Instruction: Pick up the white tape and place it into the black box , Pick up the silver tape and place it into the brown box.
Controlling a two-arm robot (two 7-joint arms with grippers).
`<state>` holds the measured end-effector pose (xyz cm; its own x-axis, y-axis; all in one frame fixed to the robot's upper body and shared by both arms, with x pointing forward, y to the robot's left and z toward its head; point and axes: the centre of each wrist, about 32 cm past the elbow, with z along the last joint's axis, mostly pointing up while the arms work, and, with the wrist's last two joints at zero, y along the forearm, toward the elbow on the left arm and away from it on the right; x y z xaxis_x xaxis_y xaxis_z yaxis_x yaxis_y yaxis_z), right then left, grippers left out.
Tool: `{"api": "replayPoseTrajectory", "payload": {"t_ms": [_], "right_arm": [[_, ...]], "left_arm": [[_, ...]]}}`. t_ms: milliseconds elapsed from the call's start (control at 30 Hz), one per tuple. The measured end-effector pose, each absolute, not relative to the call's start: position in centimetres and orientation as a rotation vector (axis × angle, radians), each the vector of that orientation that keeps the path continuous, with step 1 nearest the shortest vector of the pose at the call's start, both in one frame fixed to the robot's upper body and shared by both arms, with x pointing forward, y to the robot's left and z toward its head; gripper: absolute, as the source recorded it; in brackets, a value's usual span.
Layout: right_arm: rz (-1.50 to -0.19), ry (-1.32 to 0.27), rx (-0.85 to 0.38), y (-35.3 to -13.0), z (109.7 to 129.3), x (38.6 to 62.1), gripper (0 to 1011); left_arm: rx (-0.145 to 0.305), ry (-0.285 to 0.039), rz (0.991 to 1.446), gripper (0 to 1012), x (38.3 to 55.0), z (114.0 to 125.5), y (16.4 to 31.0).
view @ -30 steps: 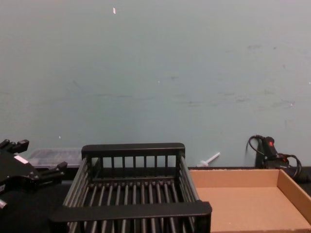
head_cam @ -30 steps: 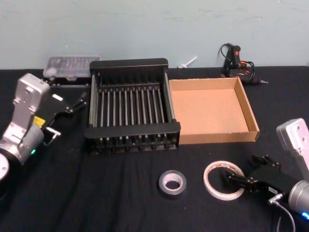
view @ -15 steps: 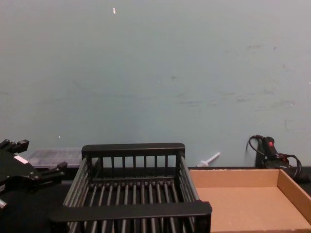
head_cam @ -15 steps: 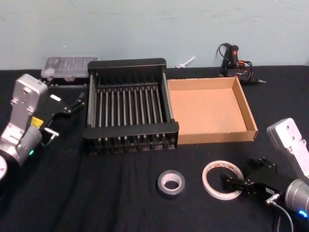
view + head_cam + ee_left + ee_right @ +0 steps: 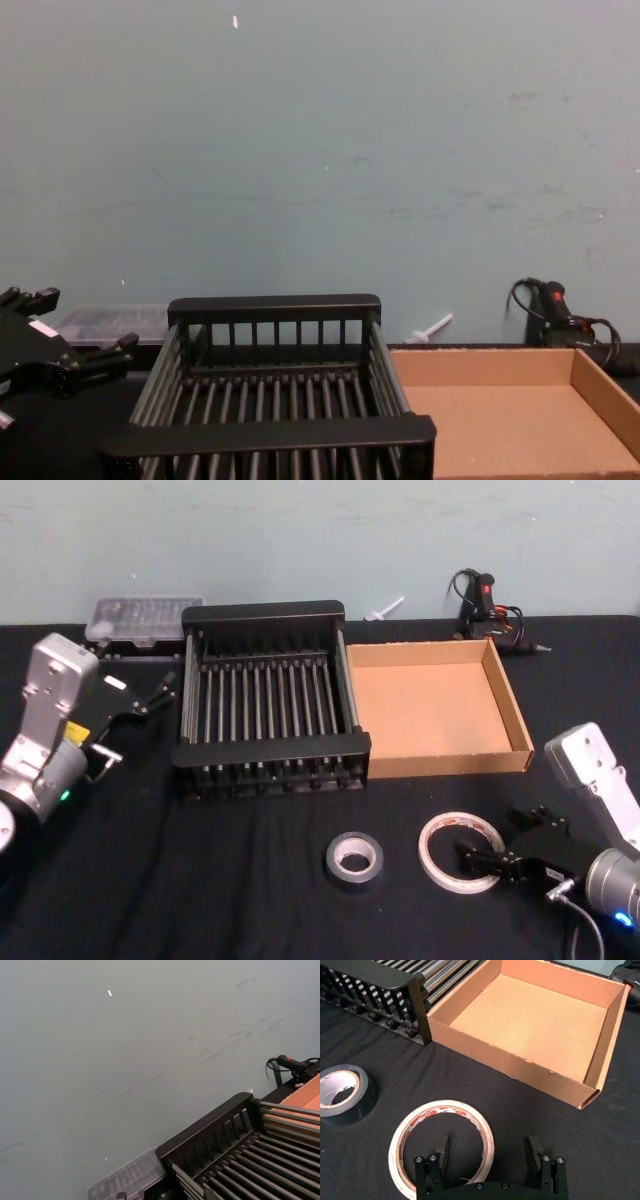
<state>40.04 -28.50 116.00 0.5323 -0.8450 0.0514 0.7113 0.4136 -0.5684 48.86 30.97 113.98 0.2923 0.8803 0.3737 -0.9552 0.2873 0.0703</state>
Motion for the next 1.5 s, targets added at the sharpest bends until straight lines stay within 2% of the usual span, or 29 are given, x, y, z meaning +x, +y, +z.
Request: {"api": "replayPoseTrajectory", "payload": {"t_ms": [733,1500], "right_arm": [[-0.967,0.245,-0.592,-28.38,116.53,40.41,1002],[-0.96,0.255,-0.597,-28.24,116.18,40.39,1002]], "left_arm": [[0.304,-0.285,1.248,1001,48.86,113.98,30.97],[0.304,-0.285,1.248,1001,48.86,113.98,30.97]]}}
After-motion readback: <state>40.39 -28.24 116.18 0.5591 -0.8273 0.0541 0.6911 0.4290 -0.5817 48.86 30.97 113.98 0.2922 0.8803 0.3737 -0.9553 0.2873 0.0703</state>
